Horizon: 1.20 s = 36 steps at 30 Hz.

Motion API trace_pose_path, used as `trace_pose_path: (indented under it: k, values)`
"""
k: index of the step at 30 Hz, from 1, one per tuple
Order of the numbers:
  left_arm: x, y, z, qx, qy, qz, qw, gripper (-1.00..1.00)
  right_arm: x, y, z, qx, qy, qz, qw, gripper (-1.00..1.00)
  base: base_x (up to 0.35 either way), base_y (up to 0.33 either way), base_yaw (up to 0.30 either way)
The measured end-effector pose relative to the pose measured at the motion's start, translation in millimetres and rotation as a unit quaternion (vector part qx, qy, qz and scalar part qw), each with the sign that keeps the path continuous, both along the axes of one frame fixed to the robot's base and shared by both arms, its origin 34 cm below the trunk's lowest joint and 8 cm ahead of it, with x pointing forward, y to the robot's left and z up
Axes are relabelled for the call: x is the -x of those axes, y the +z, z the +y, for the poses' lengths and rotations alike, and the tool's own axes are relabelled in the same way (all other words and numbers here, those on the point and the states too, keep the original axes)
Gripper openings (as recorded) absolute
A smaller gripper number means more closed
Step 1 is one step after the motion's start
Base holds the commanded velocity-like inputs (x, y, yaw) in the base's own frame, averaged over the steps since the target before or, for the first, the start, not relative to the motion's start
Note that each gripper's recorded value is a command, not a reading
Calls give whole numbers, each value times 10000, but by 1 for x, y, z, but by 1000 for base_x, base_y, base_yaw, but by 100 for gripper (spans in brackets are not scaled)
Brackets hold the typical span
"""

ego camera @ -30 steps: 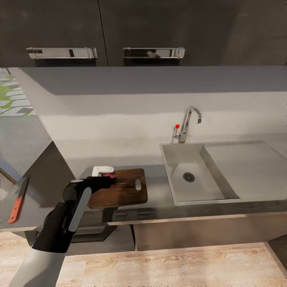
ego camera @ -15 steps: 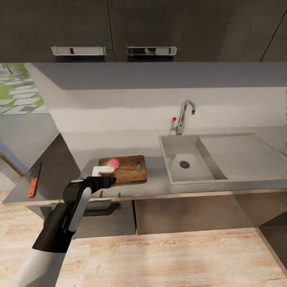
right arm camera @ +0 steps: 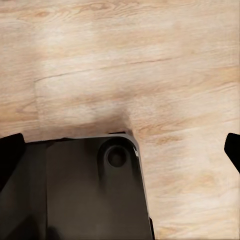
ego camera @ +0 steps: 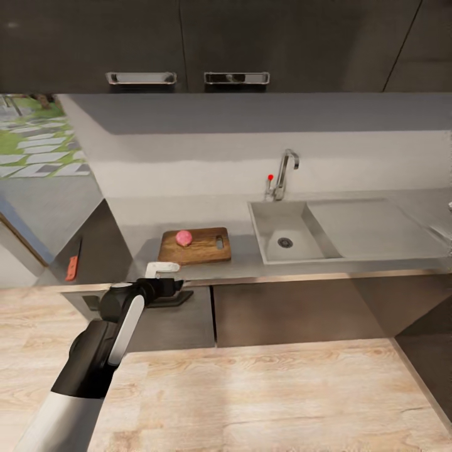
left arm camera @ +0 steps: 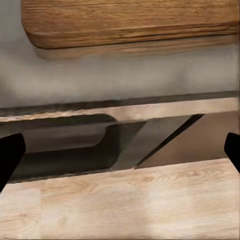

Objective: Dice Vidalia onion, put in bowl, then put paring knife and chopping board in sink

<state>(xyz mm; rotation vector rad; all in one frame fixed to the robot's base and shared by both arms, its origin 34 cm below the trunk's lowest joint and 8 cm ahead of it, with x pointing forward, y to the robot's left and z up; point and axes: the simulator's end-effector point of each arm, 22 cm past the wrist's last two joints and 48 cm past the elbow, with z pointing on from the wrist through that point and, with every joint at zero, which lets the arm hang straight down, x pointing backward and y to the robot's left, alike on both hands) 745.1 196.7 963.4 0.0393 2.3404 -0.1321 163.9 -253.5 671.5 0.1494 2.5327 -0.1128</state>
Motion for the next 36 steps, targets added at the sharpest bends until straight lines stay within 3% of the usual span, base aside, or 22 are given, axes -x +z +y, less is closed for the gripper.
trace_pose_path:
  k: [5, 14, 17, 22, 24, 25, 26, 30, 32, 36]
  values:
    - [3, -3, 0, 2, 1, 25, 10000, 100, 0, 0, 0, 0, 0, -1, 10000, 100, -65, 0, 0]
    - [57, -60, 0, 32, 22, 530, 9986, 100, 0, 0, 0, 2, 0, -5, 10000, 100, -3, 0, 0]
    - [93, -92, 3, 127, 174, 445, 9988, 100, 0, 0, 0, 1, 2, -3, 10000, 100, 0, 0, 0]
    - [148, -130, 15, 92, 312, 538, 9980, 100, 0, 0, 0, 1, 1, -3, 10000, 100, 0, 0, 0]
    - [172, -142, 24, 66, 398, 452, 9982, 100, 0, 0, 0, 1, 2, 0, 10000, 100, 0, 0, 0]
    - [197, -149, 35, 43, 513, 190, 9985, 100, 1, 0, 0, 5, 4, 7, 10000, 100, 0, 0, 0]
    - [220, -156, 39, 36, 564, 173, 9983, 100, 1, 0, -1, 6, 4, 9, 10000, 100, 0, 0, 0]
    - [267, -162, 49, 22, 706, -40, 9975, 100, 2, 0, -1, 11, 6, 21, 10000, 100, 0, 0, 0]
    - [316, -162, 61, -33, 800, -194, 9966, 100, 3, 0, -1, 11, 9, 25, 10000, 100, 0, 0, 0]
    - [349, -153, 73, -81, 892, -527, 9946, 100, 2, 0, -1, 9, 14, 22, 10000, 100, 0, 0, 0]
